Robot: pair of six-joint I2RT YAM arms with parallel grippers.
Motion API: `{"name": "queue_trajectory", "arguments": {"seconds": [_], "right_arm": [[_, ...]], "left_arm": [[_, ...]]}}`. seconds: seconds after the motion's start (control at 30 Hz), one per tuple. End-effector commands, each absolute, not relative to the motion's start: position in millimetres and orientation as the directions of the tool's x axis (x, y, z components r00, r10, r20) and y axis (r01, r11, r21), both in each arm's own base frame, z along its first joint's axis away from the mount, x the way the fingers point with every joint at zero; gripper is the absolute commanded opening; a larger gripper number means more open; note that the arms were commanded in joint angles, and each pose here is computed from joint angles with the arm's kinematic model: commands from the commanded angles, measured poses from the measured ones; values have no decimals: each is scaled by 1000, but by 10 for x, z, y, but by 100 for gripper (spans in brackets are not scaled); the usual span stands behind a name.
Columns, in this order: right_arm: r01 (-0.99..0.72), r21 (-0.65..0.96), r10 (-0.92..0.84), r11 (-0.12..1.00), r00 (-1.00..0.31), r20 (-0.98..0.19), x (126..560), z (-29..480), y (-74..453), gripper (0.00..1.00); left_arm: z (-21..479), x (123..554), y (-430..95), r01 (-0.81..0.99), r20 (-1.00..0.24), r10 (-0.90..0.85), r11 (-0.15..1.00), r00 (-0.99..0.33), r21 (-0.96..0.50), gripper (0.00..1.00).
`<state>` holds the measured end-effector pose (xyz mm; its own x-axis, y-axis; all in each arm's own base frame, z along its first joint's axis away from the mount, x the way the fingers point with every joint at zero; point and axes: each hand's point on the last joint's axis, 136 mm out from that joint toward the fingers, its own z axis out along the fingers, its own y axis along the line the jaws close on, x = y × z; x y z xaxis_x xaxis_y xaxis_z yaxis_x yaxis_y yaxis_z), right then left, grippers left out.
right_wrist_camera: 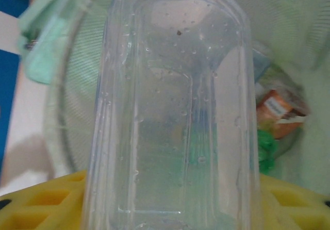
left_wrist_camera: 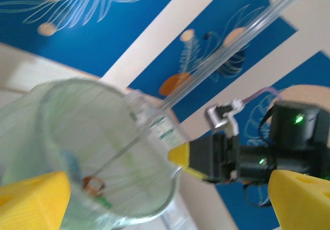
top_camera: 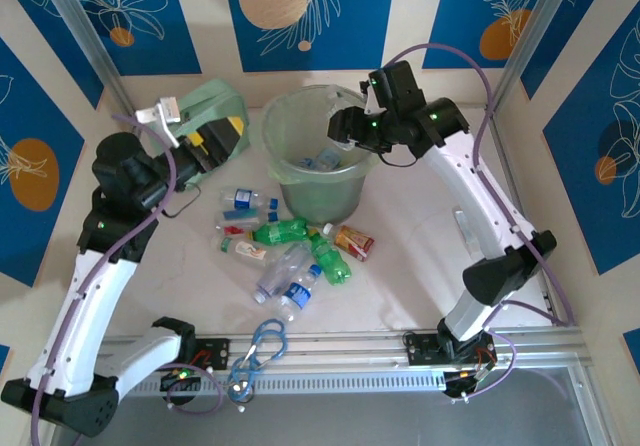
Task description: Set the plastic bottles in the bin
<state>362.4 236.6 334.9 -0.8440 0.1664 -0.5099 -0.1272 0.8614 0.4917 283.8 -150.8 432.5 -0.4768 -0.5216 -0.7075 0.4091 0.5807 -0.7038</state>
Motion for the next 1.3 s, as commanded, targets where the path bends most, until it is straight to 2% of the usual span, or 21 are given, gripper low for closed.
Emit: {"name": "queue_trajectory", "arguments": {"seconds": [0.0, 0.07, 0.17, 0.43, 0.57, 0.73, 0.87, 0.97, 1.13, 1.27], "right_arm": [[-124, 401, 132, 908, -823, -553, 3687, 3374, 2206, 71], [-117, 380, 125, 917, -823, -554, 3715, 3342, 2185, 79], [-114, 374, 126, 920, -818, -561, 3713, 3359, 2174, 84], [-176, 375, 111, 910, -769, -630, 3489, 3696, 2268, 85], [-243, 368, 85, 897, -724, -685, 3197, 3960, 2372, 85], [-347, 373, 38, 861, -687, -726, 2728, 4057, 2568, 85], [-421, 362, -18, 832, -672, -740, 2316, 3921, 2713, 84], [-414, 361, -33, 836, -694, -719, 2118, 3680, 2697, 84], [-336, 381, -11, 861, -762, -647, 1983, 3218, 2551, 84], [-297, 394, 11, 870, -786, -618, 1931, 3048, 2451, 84]], "left_arm": [[3818, 2815, -1380, 293, -699, -481, 670, -529, -682, 97], [3641, 2771, -1355, 256, -680, -475, 681, -558, -686, 96], [3348, 2707, -1305, 184, -644, -467, 705, -606, -684, 96], [2650, 2524, -974, -66, -568, -494, 789, -658, -610, 90], [2377, 2438, -839, -150, -547, -488, 823, -680, -547, 88], [1977, 2379, -715, -248, -500, -497, 840, -710, -483, 85], [1772, 2401, -663, -307, -461, -523, 831, -717, -464, 82], [1690, 2464, -618, -339, -451, -542, 823, -709, -456, 80], [1717, 2764, -601, -353, -445, -582, 793, -681, -497, 76], [1777, 3114, -621, -354, -452, -601, 779, -660, -518, 76]]}}
